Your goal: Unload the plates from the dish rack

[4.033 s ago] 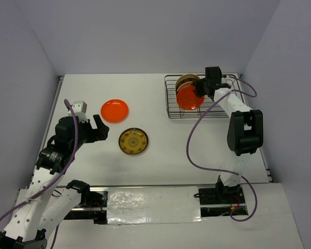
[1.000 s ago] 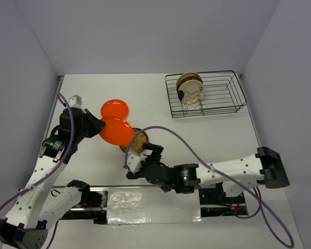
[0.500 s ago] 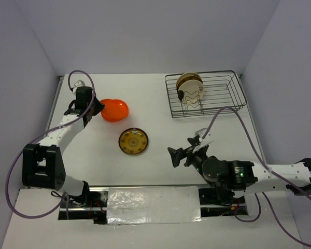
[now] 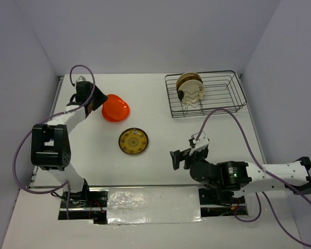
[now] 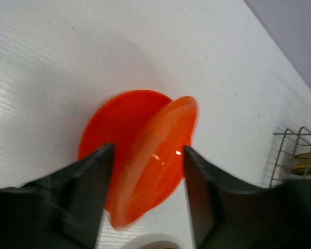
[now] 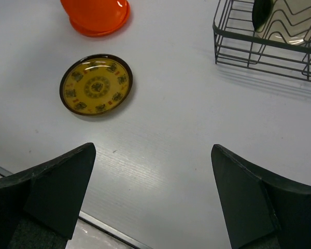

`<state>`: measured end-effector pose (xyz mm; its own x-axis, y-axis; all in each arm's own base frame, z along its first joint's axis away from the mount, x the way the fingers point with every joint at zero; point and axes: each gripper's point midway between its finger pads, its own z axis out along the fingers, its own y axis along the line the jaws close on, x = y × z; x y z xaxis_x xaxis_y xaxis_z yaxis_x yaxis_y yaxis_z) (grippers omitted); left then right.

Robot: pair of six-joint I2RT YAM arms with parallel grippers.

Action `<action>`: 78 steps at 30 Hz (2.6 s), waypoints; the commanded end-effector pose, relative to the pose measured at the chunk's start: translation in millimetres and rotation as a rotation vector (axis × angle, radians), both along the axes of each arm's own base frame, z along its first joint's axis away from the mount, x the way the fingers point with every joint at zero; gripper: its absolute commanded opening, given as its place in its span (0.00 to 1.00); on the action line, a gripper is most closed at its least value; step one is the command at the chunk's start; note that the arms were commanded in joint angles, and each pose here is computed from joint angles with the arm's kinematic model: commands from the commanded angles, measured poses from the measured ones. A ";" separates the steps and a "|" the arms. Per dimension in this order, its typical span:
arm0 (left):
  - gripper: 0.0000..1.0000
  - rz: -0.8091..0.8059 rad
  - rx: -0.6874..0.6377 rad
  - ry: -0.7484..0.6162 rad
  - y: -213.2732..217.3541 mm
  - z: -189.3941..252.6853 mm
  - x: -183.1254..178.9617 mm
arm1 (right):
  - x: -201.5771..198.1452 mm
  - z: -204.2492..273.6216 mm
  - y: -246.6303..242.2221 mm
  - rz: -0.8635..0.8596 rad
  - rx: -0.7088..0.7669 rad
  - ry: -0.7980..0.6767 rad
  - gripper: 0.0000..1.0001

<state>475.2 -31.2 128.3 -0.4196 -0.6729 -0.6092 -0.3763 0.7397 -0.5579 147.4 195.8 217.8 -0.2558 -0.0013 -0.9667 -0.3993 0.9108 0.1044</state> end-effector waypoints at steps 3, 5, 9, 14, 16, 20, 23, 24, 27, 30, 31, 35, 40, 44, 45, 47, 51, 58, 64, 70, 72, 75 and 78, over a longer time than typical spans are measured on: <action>0.83 -0.012 -0.037 -0.024 -4.9 16.1 5.1 | 14.8 22.4 -18.2 -0.182 0.098 0.039 1.00; 0.94 0.031 -0.031 -0.033 1.5 24.6 1.6 | 23.6 22.9 -21.4 -0.215 0.105 0.073 1.00; 0.99 0.097 -0.014 0.049 11.7 41.7 -21.7 | 51.4 7.4 14.3 -0.035 0.119 0.241 1.00; 1.00 0.072 0.046 0.034 15.5 99.0 -76.0 | 133.5 20.5 -17.0 -0.249 0.299 0.284 1.00; 0.99 -0.024 0.110 -0.036 8.7 134.4 -96.8 | 160.8 26.5 -15.0 -0.249 0.368 0.330 1.00; 1.00 -0.198 0.278 -0.014 -1.8 149.2 -145.4 | 233.2 24.2 -52.8 -0.485 0.598 0.481 1.00; 0.99 -0.297 0.374 0.010 -5.0 132.5 -174.2 | 292.3 -2.7 -69.6 -0.655 0.738 0.588 0.98; 1.00 -0.288 0.387 -0.022 -3.4 134.1 -182.0 | 311.1 4.5 -67.9 -0.627 0.797 0.547 0.96; 0.99 -0.262 0.376 -0.074 -4.0 110.0 -187.2 | 346.2 -11.9 -74.8 -0.676 0.896 0.559 0.88; 0.99 -0.310 0.351 -0.035 -11.5 94.5 -192.1 | 377.7 -10.6 -84.1 -0.725 0.916 0.499 0.84; 1.00 -0.318 0.355 -0.028 -11.8 91.1 -191.4 | 387.2 -15.3 -84.7 -0.722 0.905 0.484 0.83; 0.99 -0.377 0.356 0.023 -19.7 76.3 -191.3 | 407.3 -15.6 -81.4 -0.700 0.940 0.463 0.78; 1.00 -0.429 0.358 0.015 -32.7 75.2 -194.1 | 416.6 -28.3 -79.3 -0.688 0.952 0.456 0.77; 0.99 -0.458 0.361 0.005 -39.9 76.2 -196.7 | 423.7 -38.9 -87.6 -0.763 0.935 0.485 0.69; 1.00 -0.458 0.361 0.008 -40.0 75.4 -196.4 | 422.9 -44.8 -91.2 -0.794 0.929 0.503 0.69; 0.99 -0.463 0.359 0.009 -41.0 75.4 -196.6 | 424.4 -47.4 -96.6 -0.826 0.934 0.505 0.69; 0.99 -0.467 0.358 0.007 -41.6 75.6 -197.3 | 423.5 -46.2 -107.3 -0.875 0.939 0.480 0.67; 0.99 -0.474 0.355 0.004 -42.8 75.7 -197.7 | 414.9 -46.9 -119.9 -0.929 0.938 0.460 0.61; 1.00 -0.476 0.354 0.007 -43.3 74.5 -197.5 | 412.3 -56.1 -126.5 -0.957 0.946 0.479 0.51; 1.00 -0.477 0.356 0.016 -43.2 72.0 -196.6 | 410.4 -51.8 -126.6 -0.952 0.975 0.476 0.36; 1.00 -0.478 0.354 0.017 -43.4 71.4 -196.9 | 409.0 -49.0 -125.3 -0.948 0.987 0.477 0.30; 1.00 -0.481 0.355 0.023 -43.9 69.7 -196.5 | 406.5 -44.5 -125.5 -0.946 1.002 0.471 0.23; 1.00 -0.484 0.355 0.029 -44.4 67.8 -196.4 | 405.5 -39.1 -125.3 -0.939 1.017 0.467 0.17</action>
<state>272.2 -71.2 189.4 -0.6693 -0.1795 -0.7210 0.0013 0.9701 -0.2428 560.6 84.7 160.8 -0.1056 0.9577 -0.2676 0.5430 0.2810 0.7913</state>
